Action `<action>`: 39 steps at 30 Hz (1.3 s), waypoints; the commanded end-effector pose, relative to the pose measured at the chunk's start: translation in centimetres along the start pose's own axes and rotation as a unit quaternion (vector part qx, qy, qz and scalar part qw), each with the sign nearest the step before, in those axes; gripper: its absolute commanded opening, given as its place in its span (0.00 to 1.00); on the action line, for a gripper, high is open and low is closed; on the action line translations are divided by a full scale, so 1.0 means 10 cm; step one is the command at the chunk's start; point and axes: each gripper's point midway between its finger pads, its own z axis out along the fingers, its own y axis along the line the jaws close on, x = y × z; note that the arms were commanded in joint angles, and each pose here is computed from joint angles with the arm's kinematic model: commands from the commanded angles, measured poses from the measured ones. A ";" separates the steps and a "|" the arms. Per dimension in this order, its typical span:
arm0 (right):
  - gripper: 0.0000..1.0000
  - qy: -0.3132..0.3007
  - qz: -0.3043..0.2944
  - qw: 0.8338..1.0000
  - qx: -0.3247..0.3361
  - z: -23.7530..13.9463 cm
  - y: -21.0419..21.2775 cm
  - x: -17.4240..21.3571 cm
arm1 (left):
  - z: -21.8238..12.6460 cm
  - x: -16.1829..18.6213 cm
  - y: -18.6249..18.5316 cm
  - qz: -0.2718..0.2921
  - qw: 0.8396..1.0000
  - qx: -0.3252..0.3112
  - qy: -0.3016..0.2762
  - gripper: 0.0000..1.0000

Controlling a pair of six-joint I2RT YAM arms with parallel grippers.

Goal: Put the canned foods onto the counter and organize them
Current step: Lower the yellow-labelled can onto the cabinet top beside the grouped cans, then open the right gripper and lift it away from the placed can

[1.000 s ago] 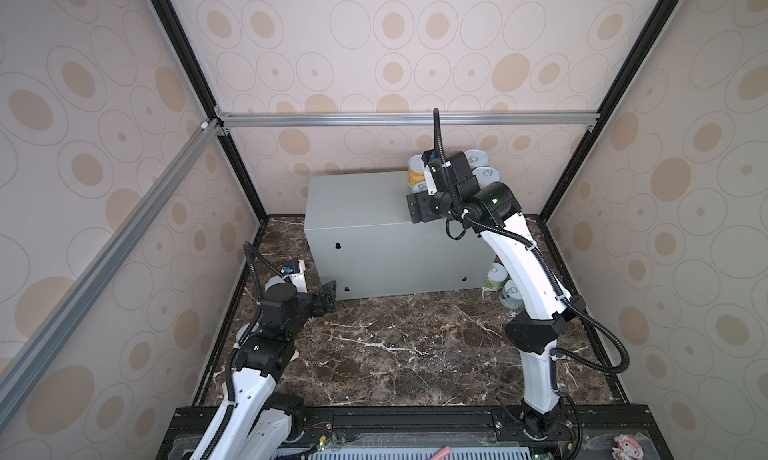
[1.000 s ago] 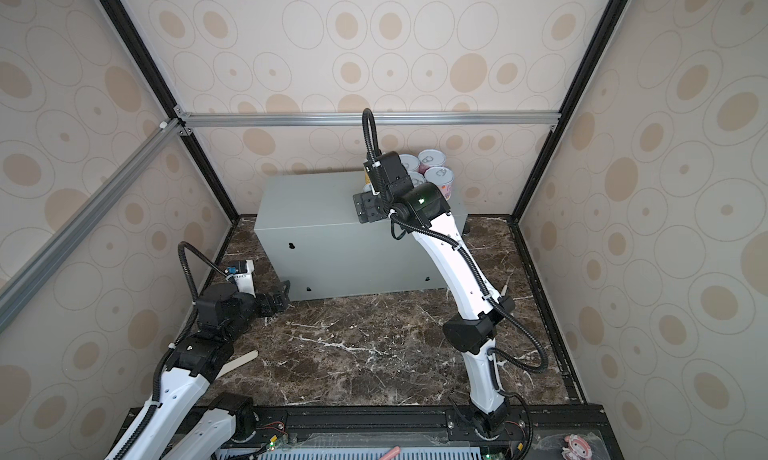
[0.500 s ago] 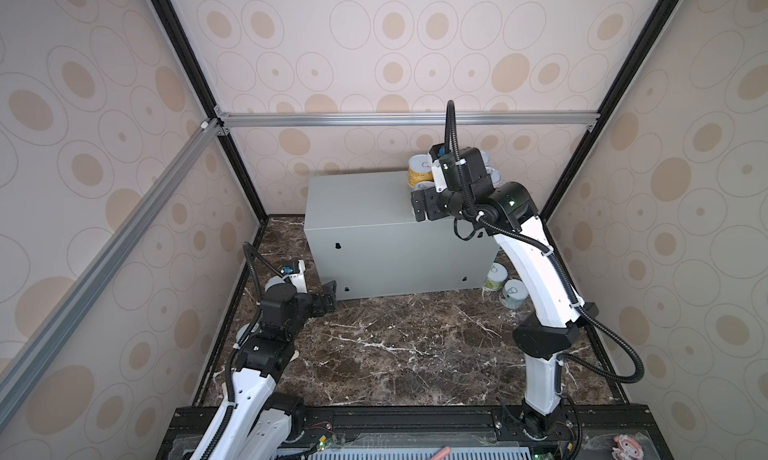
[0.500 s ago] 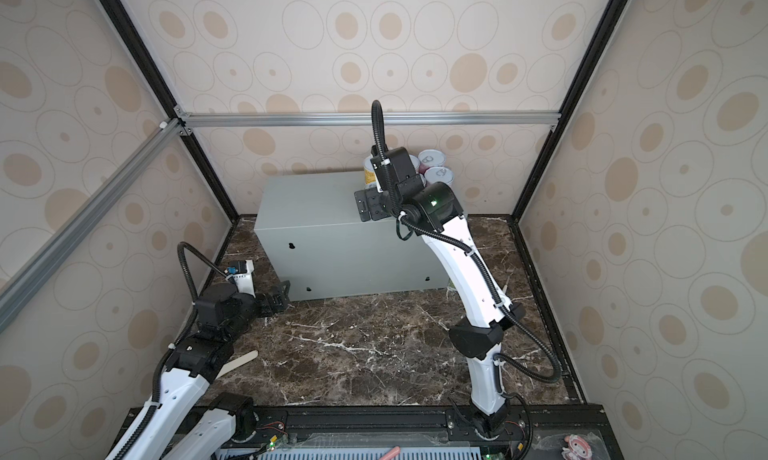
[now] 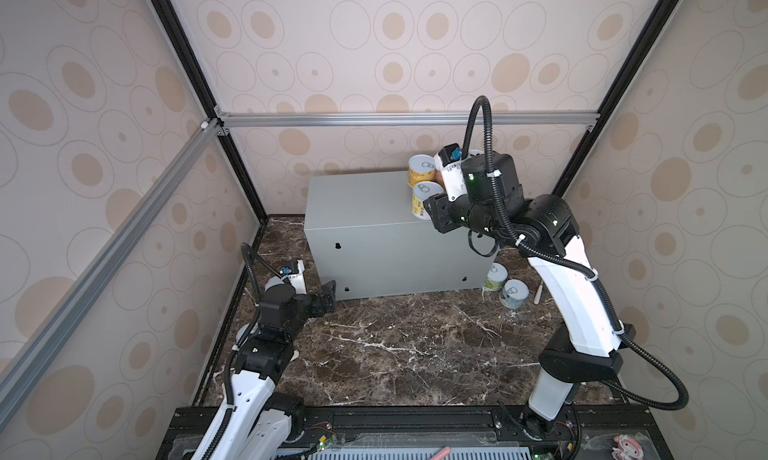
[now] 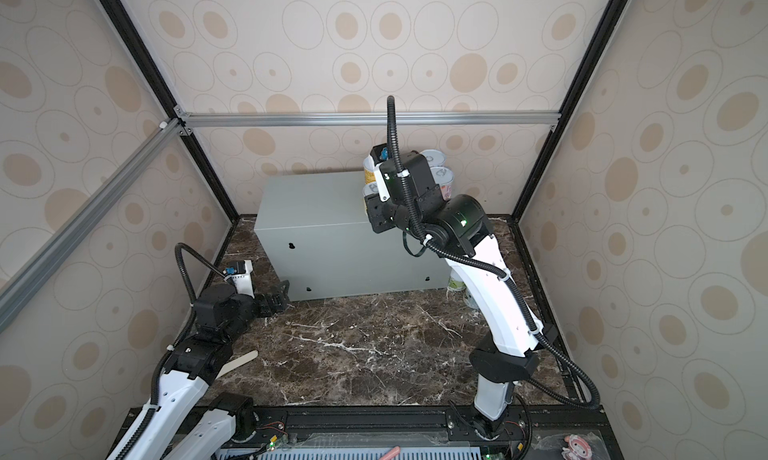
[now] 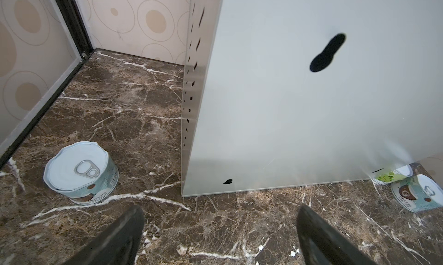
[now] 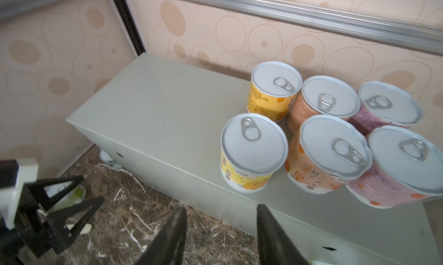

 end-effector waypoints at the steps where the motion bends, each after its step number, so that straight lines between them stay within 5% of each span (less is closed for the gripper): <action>1: 0.43 0.022 0.001 0.999 -0.030 0.14 0.16 0.12 | -0.04 -0.07 -0.03 -0.003 1.000 0.004 -0.014 0.99; 39: 0.37 0.090 0.057 0.993 -0.056 0.96 -0.18 0.36 | 0.04 -0.02 -0.05 -0.004 1.000 0.013 0.000 0.99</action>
